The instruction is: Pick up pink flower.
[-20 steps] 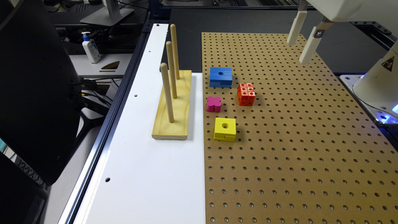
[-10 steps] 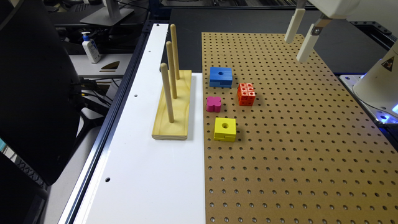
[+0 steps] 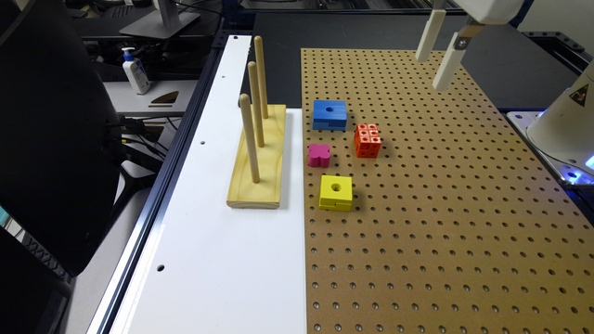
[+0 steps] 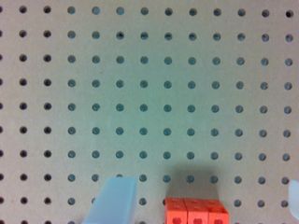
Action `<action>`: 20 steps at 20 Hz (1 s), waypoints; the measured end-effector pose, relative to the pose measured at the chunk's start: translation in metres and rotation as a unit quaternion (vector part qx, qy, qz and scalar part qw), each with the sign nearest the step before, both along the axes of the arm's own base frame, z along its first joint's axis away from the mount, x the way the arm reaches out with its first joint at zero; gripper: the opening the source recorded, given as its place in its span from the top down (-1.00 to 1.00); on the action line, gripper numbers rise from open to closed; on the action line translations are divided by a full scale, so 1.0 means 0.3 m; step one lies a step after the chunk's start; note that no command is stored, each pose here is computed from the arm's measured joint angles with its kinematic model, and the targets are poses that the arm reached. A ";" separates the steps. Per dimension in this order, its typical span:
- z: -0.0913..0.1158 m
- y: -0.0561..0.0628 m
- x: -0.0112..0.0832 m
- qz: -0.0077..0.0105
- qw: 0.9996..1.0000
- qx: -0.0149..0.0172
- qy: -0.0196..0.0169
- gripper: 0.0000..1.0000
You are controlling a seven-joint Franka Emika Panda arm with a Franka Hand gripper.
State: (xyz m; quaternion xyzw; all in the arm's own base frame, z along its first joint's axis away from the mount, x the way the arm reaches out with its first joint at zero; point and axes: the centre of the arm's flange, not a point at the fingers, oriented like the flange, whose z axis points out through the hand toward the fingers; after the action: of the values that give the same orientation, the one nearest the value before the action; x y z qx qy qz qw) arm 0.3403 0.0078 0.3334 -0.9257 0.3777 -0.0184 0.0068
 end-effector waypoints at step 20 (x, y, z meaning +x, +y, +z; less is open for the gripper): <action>-0.003 0.089 0.183 0.006 1.000 0.001 0.001 -1.00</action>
State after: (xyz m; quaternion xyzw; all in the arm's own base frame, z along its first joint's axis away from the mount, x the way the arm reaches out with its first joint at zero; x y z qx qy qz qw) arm 0.3952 0.0345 0.3323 -0.9278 0.3725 -0.0174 0.0072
